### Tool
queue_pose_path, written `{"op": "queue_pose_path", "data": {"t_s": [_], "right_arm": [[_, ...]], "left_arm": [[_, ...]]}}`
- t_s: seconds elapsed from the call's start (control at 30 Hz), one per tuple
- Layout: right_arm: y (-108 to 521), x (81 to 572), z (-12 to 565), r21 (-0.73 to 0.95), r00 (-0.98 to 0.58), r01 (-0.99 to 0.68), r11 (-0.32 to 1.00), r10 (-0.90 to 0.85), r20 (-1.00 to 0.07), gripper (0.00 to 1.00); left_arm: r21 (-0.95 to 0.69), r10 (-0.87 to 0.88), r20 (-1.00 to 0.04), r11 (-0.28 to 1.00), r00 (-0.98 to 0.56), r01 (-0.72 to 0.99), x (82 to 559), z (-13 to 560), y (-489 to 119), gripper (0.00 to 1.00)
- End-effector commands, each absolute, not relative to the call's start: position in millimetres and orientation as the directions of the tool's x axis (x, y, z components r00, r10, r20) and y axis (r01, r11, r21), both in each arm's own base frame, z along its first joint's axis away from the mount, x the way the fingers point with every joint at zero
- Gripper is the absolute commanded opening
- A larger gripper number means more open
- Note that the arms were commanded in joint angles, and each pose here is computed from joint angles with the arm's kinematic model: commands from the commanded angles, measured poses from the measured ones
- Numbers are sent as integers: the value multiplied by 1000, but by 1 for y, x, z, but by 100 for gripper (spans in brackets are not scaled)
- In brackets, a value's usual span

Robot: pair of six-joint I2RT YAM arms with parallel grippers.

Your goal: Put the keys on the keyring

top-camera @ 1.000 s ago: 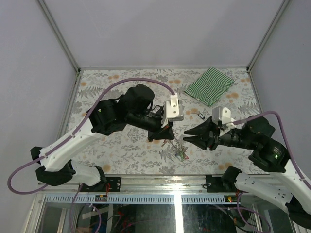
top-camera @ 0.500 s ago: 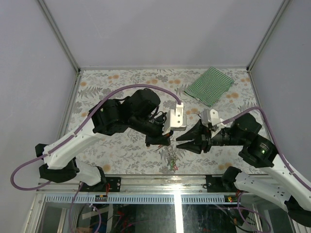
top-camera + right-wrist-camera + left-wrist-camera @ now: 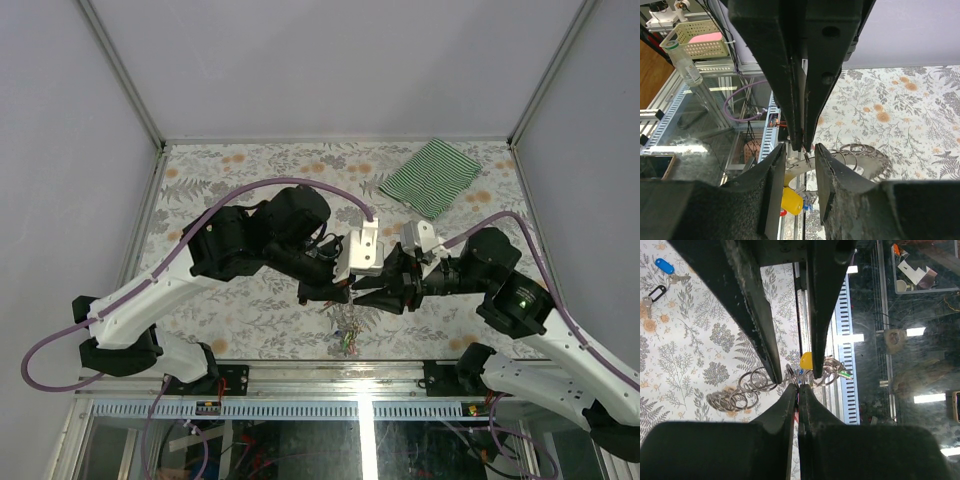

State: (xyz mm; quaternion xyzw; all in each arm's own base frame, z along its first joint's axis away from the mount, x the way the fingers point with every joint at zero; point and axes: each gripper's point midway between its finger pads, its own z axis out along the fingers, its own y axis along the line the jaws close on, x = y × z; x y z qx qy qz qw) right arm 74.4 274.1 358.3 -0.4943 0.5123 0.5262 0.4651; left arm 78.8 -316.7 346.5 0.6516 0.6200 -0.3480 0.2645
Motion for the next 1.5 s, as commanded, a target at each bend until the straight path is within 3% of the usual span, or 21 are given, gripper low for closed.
{"op": "queue_pose_path", "data": {"t_s": [0.0,0.2,0.7,0.87,1.17,1.47], "right_arm": [[279,75,367,46,-47,-997,-66,15,-999,36],[279,72,362,51,-49,-995,-91,-17,-999,32],[274,65,364,31,-28,-993,-112,-28,-999,0],[271,61,376,7,-9,-993,-120,13,-1000,0],[262,53,403,-74,62,-990,-117,100,-993,0],[258,50,415,-108,92,-987,-118,132,-987,0]], "left_arm": [[-34,549,-834,-134,46,990,73,371,-318,0],[-34,549,-834,-138,48,990,71,371,-318,0],[-29,556,-830,-138,54,990,72,369,-318,0],[-22,536,-842,-139,56,990,70,372,-317,2],[14,365,-929,-111,54,994,65,392,-318,19],[31,224,-973,-84,50,996,61,404,-316,25]]}}
